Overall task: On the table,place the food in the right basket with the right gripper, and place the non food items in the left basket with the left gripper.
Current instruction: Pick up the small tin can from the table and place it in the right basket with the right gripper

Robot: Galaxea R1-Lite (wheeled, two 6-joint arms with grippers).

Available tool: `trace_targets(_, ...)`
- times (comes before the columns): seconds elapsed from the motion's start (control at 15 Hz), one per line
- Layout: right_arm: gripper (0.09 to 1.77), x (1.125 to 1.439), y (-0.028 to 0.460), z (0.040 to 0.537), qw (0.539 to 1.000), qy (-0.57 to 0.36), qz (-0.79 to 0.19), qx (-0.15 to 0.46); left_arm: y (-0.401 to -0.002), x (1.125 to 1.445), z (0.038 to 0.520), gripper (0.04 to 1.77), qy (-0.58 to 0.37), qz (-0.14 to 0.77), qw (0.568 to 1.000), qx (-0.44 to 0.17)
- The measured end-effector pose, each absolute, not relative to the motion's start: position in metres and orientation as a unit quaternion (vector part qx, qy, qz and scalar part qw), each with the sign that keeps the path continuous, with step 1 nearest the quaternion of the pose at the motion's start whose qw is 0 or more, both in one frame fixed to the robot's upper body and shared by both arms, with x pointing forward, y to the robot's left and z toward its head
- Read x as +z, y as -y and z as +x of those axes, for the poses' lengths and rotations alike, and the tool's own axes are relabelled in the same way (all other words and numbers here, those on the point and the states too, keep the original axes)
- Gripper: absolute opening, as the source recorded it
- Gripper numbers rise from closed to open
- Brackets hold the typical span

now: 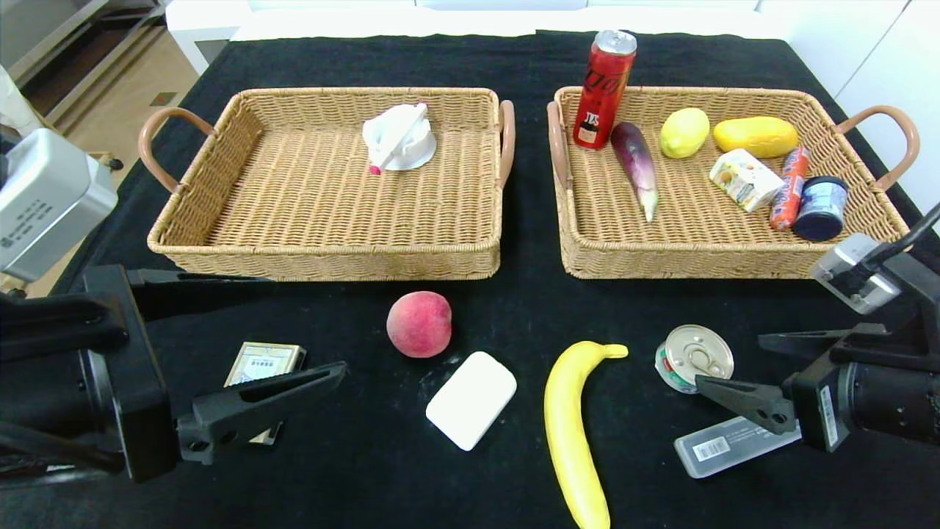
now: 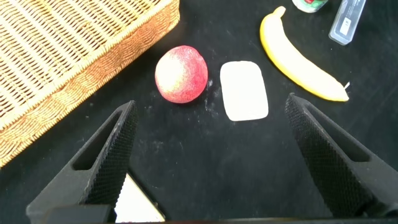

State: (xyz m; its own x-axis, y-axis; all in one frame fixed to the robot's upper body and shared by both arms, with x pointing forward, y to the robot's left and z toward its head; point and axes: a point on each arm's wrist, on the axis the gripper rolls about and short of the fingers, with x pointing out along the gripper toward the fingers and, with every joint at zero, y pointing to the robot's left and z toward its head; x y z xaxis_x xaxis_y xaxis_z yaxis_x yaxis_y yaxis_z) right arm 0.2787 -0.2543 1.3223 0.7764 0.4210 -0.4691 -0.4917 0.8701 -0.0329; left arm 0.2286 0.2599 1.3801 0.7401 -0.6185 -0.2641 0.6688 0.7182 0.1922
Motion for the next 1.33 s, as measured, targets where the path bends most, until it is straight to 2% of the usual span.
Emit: trace_targets(1.33, 1.71, 1.303, 0.214, 0.320, 0.936, -0.270, -0.131, 0.186, -0.258, 1.376, 0.232, 1.72, -0.100, 0.140, 0.920, -0.351)
